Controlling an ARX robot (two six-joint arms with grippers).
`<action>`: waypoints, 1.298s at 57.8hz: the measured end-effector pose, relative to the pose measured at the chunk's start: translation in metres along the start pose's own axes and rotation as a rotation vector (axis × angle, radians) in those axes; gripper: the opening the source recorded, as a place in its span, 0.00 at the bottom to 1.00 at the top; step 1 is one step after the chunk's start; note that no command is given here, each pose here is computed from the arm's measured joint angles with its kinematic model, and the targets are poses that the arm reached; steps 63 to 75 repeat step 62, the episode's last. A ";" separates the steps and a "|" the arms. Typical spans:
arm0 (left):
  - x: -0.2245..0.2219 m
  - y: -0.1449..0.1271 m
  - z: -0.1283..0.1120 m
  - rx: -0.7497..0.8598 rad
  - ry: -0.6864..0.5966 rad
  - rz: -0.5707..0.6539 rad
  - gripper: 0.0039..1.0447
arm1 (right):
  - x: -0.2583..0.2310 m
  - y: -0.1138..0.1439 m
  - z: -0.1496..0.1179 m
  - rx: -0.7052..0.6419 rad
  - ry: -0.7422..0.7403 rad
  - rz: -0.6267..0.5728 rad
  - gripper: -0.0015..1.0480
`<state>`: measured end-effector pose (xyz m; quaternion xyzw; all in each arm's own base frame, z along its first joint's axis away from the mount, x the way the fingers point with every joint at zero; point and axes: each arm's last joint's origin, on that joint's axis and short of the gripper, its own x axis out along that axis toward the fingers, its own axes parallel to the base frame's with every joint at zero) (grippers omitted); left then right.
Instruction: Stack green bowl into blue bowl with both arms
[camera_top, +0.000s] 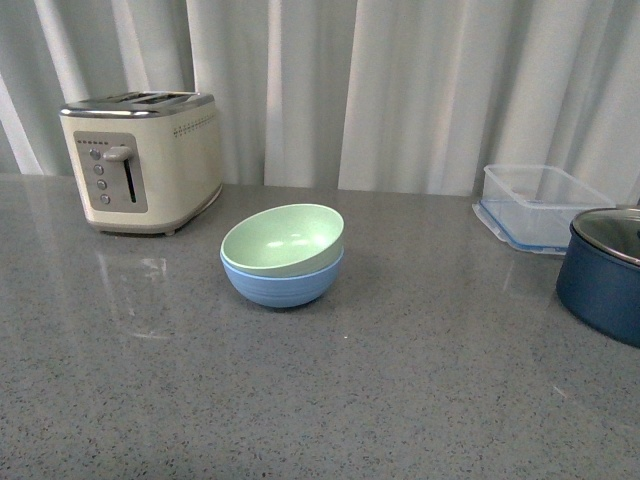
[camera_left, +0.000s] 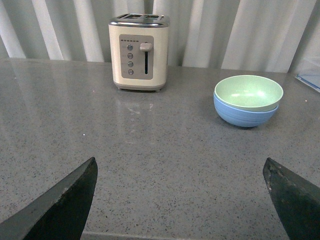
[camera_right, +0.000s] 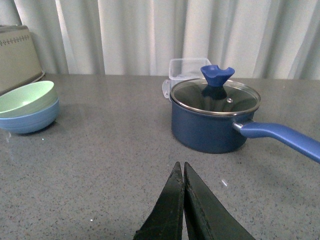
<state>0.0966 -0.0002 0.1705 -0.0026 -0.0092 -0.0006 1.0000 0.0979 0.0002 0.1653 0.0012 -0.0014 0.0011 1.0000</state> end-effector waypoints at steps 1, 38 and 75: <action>0.000 0.000 0.000 0.000 0.000 0.000 0.94 | 0.000 0.000 0.000 0.000 -0.003 0.000 0.01; 0.000 0.000 0.000 0.000 0.000 0.000 0.94 | 0.000 0.000 0.000 0.000 0.000 0.000 0.91; 0.000 0.000 0.000 0.000 0.000 0.000 0.94 | 0.000 0.000 0.000 0.000 0.000 0.000 0.90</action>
